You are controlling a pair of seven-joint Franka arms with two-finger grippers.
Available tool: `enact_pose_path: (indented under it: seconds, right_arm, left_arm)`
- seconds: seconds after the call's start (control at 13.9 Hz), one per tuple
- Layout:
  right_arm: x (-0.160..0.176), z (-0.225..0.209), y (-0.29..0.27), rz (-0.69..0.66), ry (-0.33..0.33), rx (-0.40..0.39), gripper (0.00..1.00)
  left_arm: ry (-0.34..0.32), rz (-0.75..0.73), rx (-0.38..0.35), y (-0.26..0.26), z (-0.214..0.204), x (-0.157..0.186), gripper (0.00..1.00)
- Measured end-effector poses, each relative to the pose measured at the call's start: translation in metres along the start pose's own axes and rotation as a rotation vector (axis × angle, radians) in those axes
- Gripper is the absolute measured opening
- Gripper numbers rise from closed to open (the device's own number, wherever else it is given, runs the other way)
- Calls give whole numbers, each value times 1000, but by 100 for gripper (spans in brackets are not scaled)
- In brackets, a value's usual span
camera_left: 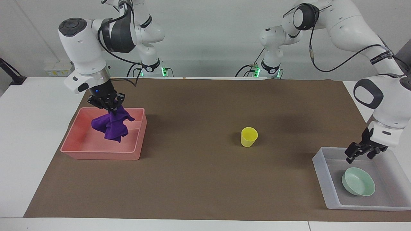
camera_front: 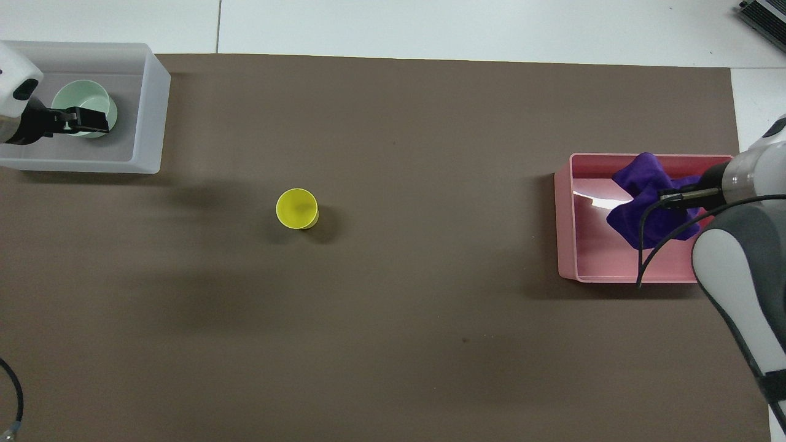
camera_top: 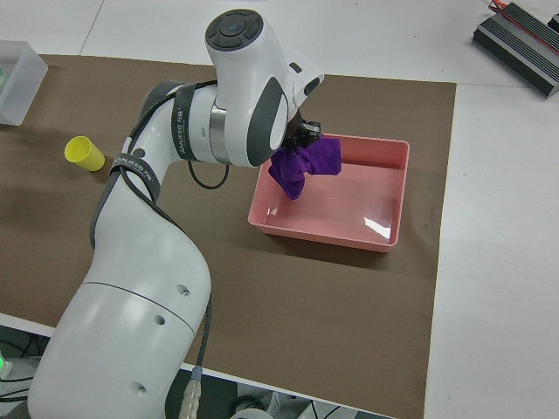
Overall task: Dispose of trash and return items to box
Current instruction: 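Grasp the yellow cup with the left gripper while the right gripper releases the cloth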
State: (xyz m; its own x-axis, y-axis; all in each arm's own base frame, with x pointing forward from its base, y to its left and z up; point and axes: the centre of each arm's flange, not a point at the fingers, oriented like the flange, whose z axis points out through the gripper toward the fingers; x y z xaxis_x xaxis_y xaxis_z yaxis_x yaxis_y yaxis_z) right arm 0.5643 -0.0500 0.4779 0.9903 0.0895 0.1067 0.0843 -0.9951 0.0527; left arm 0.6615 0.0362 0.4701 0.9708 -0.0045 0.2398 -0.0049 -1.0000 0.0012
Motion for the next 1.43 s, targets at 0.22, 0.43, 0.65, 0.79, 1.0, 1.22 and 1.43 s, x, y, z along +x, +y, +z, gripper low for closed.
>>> enact_pose_path:
  seconds: [0.22, 0.43, 0.65, 0.79, 1.0, 1.22, 1.43]
  right_arm:
    - [-10, 32, -1, -1, 5, 1, 6]
    - [-19, 54, 2, 7, 4, 0, 6]
    - [-24, 77, 9, 23, -4, -1, 6]
    - [-26, 95, 17, 37, -9, -3, 7]
    - [-25, 108, 18, 38, -13, -4, 15]
    - [-25, 109, 18, 37, -15, -4, 49]
    - [-23, 107, 14, 30, -10, -3, 86]
  left_arm:
    - [-17, 81, -21, 55, 4, -7, 100]
    - [-51, 168, -42, 116, 17, -23, 100]
    - [-61, 232, -58, 166, 28, -47, 100]
    - [-40, 235, -69, 192, 38, -66, 100]
    - [-31, 212, -82, 226, 47, -91, 100]
    - [-48, 197, -91, 257, 52, -110, 100]
    - [-54, 201, -95, 271, 65, -127, 100]
